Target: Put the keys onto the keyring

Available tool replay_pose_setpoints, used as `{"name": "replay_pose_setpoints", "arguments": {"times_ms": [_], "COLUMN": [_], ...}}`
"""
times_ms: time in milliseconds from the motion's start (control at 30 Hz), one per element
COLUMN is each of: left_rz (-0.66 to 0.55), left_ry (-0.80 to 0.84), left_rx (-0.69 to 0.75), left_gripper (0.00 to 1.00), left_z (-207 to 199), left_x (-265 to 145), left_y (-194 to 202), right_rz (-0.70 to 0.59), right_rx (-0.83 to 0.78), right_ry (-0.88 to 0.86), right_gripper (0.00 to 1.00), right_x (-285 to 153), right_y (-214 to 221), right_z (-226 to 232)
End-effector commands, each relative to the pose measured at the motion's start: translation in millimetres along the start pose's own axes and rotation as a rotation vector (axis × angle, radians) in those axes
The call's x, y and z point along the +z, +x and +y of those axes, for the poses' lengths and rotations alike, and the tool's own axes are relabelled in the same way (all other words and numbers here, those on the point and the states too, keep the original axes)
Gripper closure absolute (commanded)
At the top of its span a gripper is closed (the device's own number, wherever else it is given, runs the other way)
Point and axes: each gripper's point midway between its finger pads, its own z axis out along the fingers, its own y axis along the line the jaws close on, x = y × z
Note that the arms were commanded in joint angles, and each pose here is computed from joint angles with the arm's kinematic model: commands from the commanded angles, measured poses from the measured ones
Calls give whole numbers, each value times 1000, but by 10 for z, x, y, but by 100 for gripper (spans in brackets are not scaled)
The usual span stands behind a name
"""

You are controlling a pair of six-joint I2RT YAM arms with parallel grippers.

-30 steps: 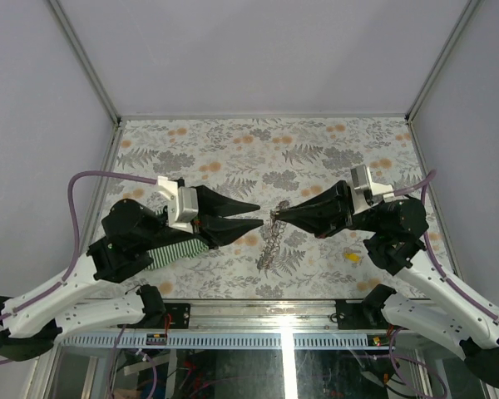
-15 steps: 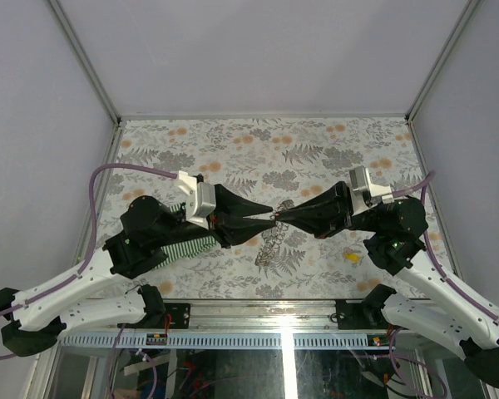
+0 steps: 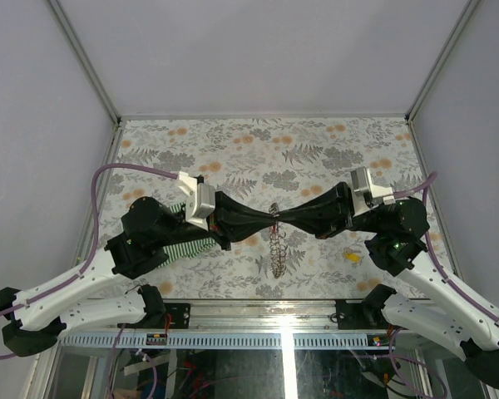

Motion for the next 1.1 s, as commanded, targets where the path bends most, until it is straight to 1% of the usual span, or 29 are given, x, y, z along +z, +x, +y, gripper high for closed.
{"name": "replay_pose_setpoints", "arguments": {"times_ms": [0,133,200,233,300,367,400,500,533,633,867,1067], "left_rz": [-48,-2,53,86,170,272,355,515,554,661,836,921], "left_ry": [17,10,-10,-20,-23,-5,-4,6,9,15,3,8], "left_rx": [18,30,40,50,77,99,91,90,93,82,84,66], "left_gripper": [99,100,100,100,100,100,100,100,100,100,100,100], "left_z": [-30,-10,28,45,62,55,56,76,90,107,204,231], "left_x": [26,20,1,-16,-62,-102,-171,-278,-284,-362,-436,-453], "left_y": [-104,-58,-21,-17,31,73,182,358,389,508,587,683], "right_rz": [-98,-92,-56,-31,26,84,103,179,211,250,303,301], "right_rx": [-110,-115,-125,-133,-158,-179,-193,-191,-177,-152,-69,18], "right_ry": [-31,-25,-9,-2,23,52,66,109,120,126,119,57], "right_gripper": [100,100,91,84,74,68,66,64,63,62,62,62], "right_x": [27,21,6,-5,-47,-103,-131,-209,-235,-262,-283,-205], "right_y": [-431,-436,-383,-359,-306,-254,-263,-160,-92,3,320,555], "right_z": [130,131,102,94,68,42,40,-15,-36,-49,-95,-92]}}
